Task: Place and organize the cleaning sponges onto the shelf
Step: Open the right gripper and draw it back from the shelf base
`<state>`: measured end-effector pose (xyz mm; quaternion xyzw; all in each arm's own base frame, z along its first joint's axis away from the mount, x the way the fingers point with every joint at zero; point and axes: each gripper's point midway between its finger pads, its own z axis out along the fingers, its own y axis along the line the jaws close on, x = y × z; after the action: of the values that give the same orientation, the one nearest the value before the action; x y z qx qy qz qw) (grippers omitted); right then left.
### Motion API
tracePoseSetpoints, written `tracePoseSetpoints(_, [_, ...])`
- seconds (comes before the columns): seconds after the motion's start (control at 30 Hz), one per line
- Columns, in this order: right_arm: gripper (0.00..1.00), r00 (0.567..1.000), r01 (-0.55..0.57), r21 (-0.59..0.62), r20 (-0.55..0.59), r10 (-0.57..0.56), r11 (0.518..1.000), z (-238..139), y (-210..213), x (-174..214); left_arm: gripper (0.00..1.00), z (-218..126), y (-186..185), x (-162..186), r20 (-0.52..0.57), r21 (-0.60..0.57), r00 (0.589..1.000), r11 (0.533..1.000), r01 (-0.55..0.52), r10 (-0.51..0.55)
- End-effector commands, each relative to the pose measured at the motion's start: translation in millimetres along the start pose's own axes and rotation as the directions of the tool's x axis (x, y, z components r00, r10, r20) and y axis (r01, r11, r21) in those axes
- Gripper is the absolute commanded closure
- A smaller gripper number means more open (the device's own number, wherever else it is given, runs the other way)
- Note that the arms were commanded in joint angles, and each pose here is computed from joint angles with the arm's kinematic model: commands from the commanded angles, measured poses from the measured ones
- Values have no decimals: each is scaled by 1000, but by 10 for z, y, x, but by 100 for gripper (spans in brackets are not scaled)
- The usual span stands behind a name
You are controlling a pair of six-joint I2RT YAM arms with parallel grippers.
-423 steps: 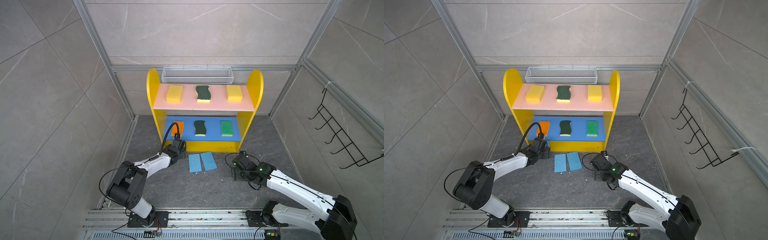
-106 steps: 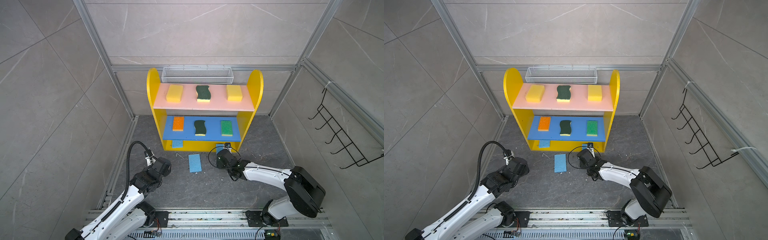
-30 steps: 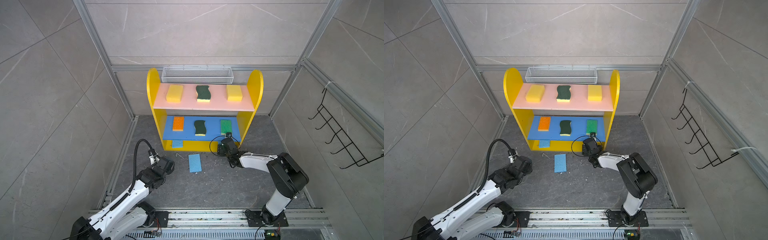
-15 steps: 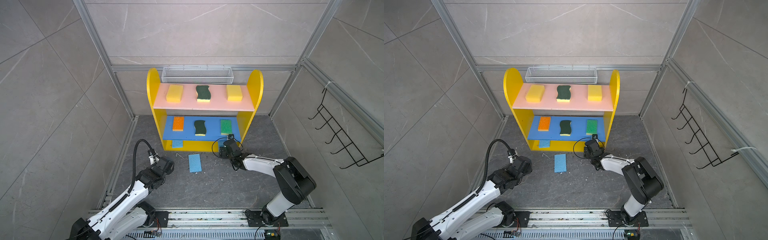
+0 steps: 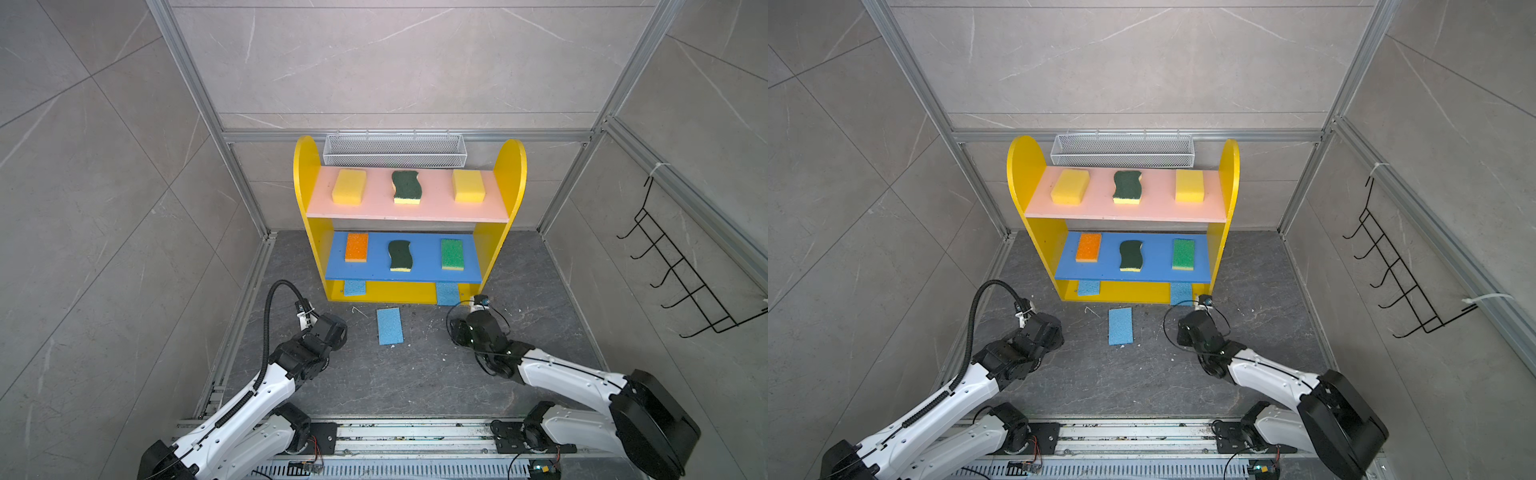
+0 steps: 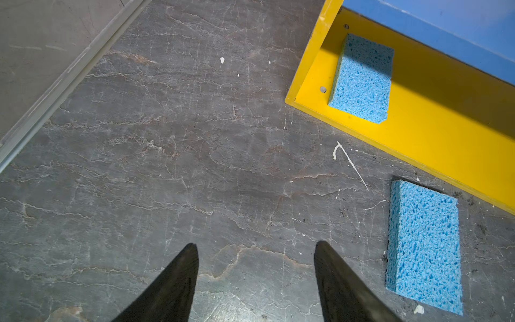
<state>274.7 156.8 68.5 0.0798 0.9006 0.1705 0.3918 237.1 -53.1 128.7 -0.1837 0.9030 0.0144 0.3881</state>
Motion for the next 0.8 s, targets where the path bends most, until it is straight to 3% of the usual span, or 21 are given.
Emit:
tracePoseSetpoints(0.0, [60,991,-132,-75,11,134,988,-87,124,5,31,-18,-35,-10,16,32,1000,999,22,-22])
tracePoseSetpoints(0.13, [68,995,-98,-64,3,99,993,-102,110,25,31,-20,-34,-18,23,36,1000,999,20,-20])
tracePoseSetpoints(0.4, [83,989,-147,-103,-32,145,984,113,136,216,31,56,-55,70,11,49,999,998,34,-35])
tracePoseSetpoints(0.77, [99,999,-54,-72,-11,53,996,302,121,225,31,145,-58,119,11,33,1000,999,10,-10])
